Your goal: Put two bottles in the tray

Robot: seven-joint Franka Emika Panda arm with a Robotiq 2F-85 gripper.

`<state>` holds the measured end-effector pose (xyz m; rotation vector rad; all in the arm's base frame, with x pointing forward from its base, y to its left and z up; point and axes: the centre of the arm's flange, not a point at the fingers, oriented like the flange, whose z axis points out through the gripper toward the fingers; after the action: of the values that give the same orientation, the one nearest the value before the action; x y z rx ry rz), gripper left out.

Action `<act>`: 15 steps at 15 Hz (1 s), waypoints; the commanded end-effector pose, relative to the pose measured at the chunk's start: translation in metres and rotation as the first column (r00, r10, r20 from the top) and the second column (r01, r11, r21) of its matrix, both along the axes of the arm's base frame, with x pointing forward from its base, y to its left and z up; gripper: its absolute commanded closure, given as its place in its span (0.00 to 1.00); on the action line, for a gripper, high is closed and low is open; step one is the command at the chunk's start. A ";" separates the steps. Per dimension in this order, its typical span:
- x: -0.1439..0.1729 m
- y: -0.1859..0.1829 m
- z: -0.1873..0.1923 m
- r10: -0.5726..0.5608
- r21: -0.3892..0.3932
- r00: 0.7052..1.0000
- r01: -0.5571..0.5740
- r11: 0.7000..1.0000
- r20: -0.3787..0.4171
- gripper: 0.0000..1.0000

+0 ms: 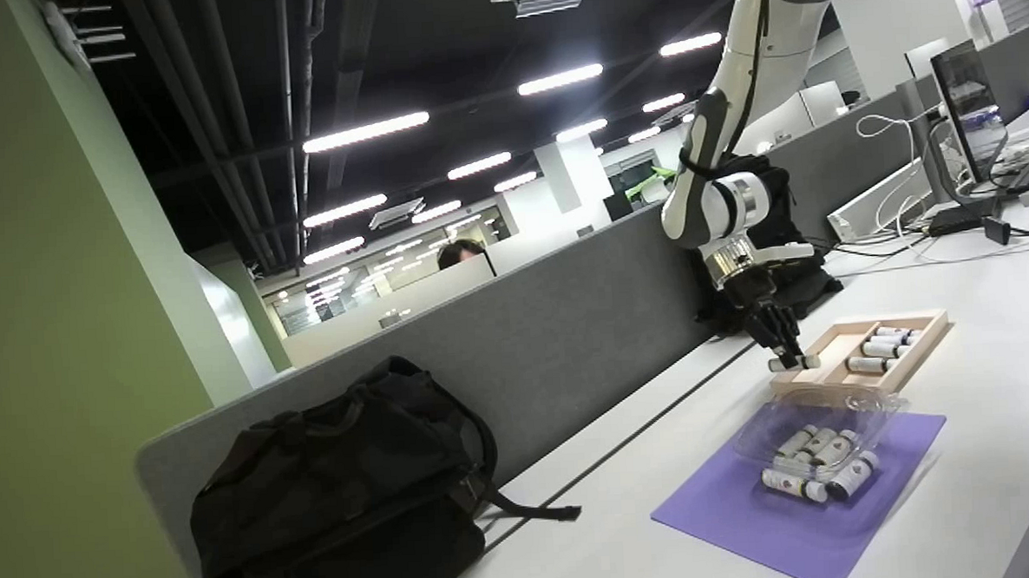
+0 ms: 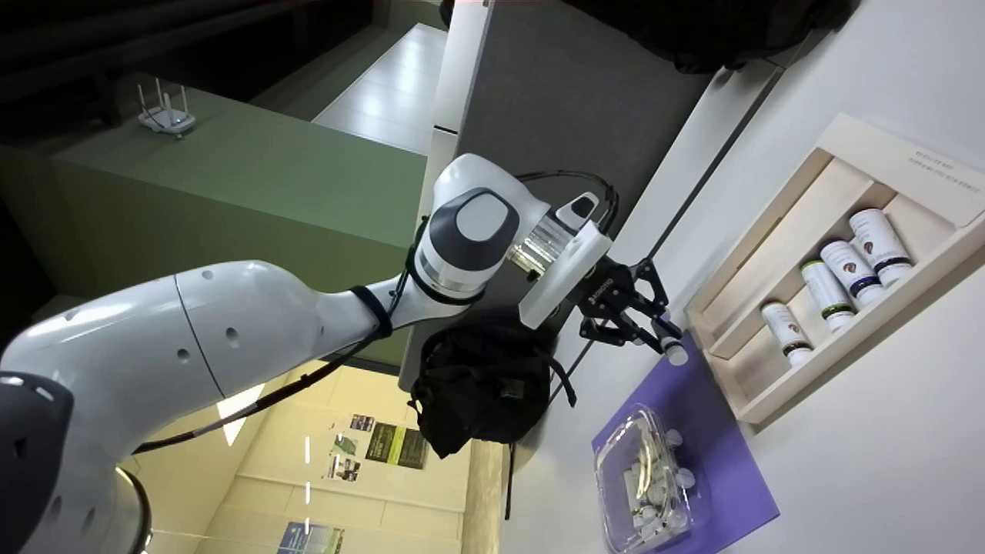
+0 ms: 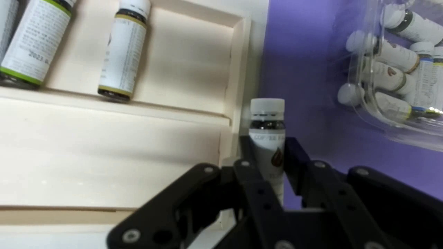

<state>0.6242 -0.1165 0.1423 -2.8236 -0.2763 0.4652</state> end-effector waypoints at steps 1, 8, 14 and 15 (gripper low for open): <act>-0.020 -0.011 -0.001 -0.061 -0.013 0.995 0.060 0.998 -0.081 0.89; -0.051 -0.016 0.003 -0.073 -0.027 0.992 0.070 0.997 -0.104 0.89; -0.072 -0.027 -0.001 -0.103 -0.035 0.988 0.100 0.994 -0.117 0.89; -0.073 -0.030 -0.002 -0.108 -0.036 0.987 0.105 0.994 -0.117 0.89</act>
<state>0.5666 -0.1426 0.1309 -2.7876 -0.1545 0.6200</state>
